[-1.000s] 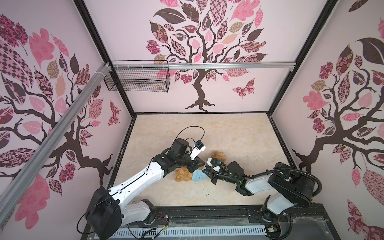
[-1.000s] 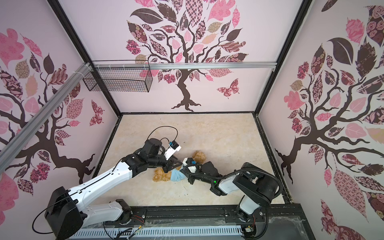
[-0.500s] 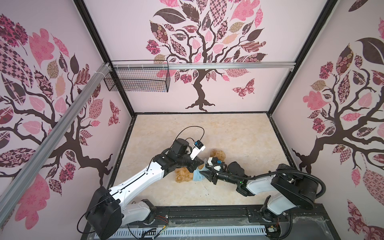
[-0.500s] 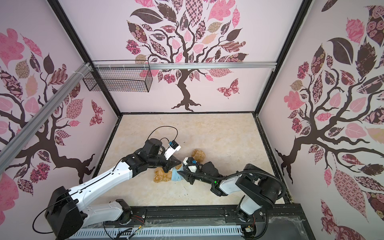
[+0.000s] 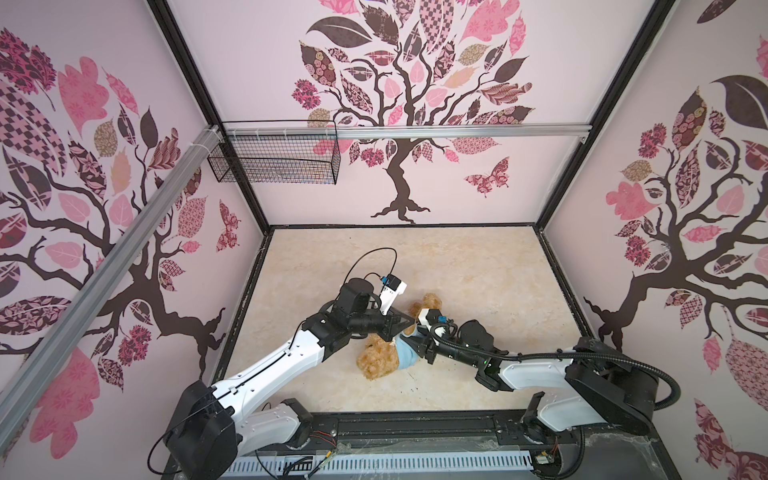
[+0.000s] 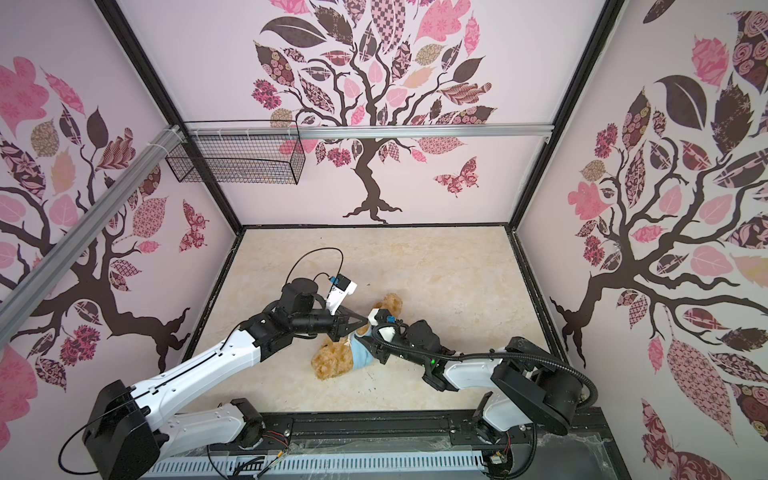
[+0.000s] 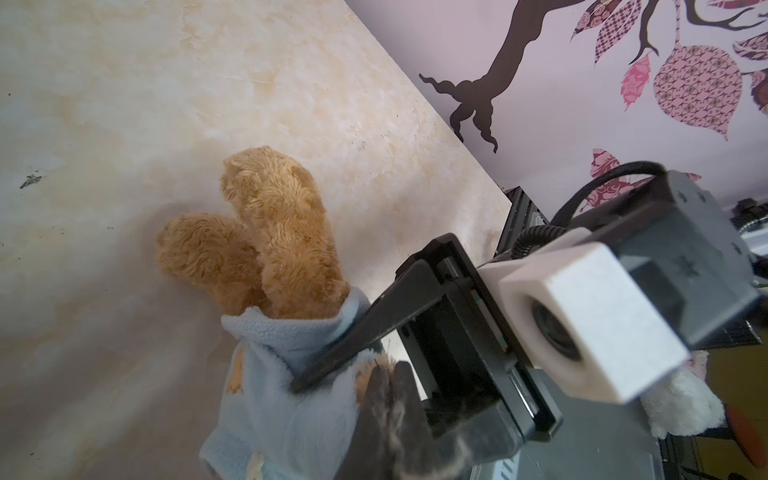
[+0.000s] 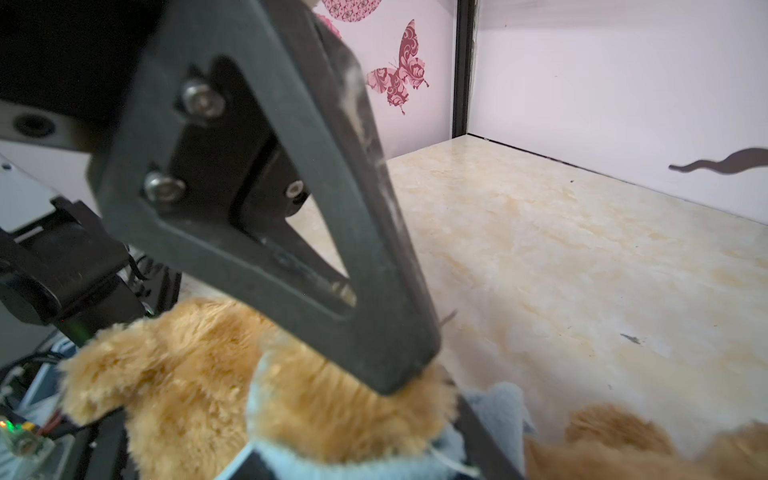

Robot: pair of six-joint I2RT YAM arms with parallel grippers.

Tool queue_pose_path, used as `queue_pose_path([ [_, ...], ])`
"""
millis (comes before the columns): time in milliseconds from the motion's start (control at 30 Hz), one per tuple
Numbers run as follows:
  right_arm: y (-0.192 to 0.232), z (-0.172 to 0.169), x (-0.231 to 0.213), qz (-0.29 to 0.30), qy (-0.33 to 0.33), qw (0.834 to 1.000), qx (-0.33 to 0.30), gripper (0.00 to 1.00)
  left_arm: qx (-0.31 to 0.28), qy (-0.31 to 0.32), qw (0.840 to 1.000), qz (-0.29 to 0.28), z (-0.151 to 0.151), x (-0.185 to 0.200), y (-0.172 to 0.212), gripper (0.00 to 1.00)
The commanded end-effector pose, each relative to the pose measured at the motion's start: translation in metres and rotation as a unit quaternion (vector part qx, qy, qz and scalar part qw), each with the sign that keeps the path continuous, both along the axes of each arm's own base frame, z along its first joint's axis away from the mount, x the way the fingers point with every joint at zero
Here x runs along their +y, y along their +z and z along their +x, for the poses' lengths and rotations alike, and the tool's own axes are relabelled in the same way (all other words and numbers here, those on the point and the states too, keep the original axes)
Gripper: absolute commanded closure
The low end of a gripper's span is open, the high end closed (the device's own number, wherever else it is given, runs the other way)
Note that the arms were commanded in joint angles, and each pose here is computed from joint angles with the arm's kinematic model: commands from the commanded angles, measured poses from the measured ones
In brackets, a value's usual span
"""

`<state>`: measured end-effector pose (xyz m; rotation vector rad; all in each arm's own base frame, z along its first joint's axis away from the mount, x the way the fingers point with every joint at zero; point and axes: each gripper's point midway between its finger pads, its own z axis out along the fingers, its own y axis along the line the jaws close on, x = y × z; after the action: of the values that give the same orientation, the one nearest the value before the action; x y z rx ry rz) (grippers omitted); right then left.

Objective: Dress the teddy bear

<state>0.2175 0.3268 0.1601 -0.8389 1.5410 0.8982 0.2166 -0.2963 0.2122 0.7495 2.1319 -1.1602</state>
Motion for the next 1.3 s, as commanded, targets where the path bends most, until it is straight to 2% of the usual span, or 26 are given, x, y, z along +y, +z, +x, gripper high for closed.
queue_pose_path([
  [0,-0.038,0.007,-0.006,-0.045,-0.030,0.998,0.031,0.63,-0.014,-0.029,0.998,-0.062,-0.012,-0.008,0.035,1.00],
  [167,-0.086,-0.001,-0.025,-0.060,-0.055,0.991,0.104,0.57,-0.015,-0.049,0.994,-0.097,-0.017,-0.013,0.060,1.00],
  [400,-0.109,-0.006,-0.034,-0.067,-0.071,0.984,0.151,0.45,-0.024,-0.038,0.995,-0.086,-0.007,-0.009,0.055,1.00],
  [600,-0.063,-0.004,-0.026,-0.032,-0.059,0.990,0.126,0.33,-0.048,0.000,0.998,-0.040,0.014,0.004,0.028,1.00],
  [733,-0.021,-0.002,-0.026,-0.028,-0.058,0.992,0.107,0.27,-0.070,0.038,0.996,-0.030,0.044,0.019,0.027,1.00],
  [867,0.015,0.001,-0.042,-0.012,-0.073,0.993,0.089,0.25,-0.108,0.059,0.992,0.001,0.071,0.028,0.042,1.00],
  [967,0.030,0.016,-0.065,0.006,-0.106,0.989,0.103,0.25,-0.110,0.053,0.992,0.020,0.080,0.025,0.037,1.00],
  [1067,0.038,0.033,-0.092,0.021,-0.156,0.980,0.121,0.25,-0.073,0.051,0.996,0.030,0.076,0.019,0.012,1.00],
  [1167,0.038,0.047,-0.115,0.005,-0.217,0.968,0.129,0.25,-0.043,0.038,0.997,0.052,0.051,0.008,-0.026,1.00],
  [1267,0.038,0.058,-0.130,-0.002,-0.260,0.955,0.141,0.24,0.003,0.035,0.998,0.056,0.026,-0.003,-0.064,0.90],
])
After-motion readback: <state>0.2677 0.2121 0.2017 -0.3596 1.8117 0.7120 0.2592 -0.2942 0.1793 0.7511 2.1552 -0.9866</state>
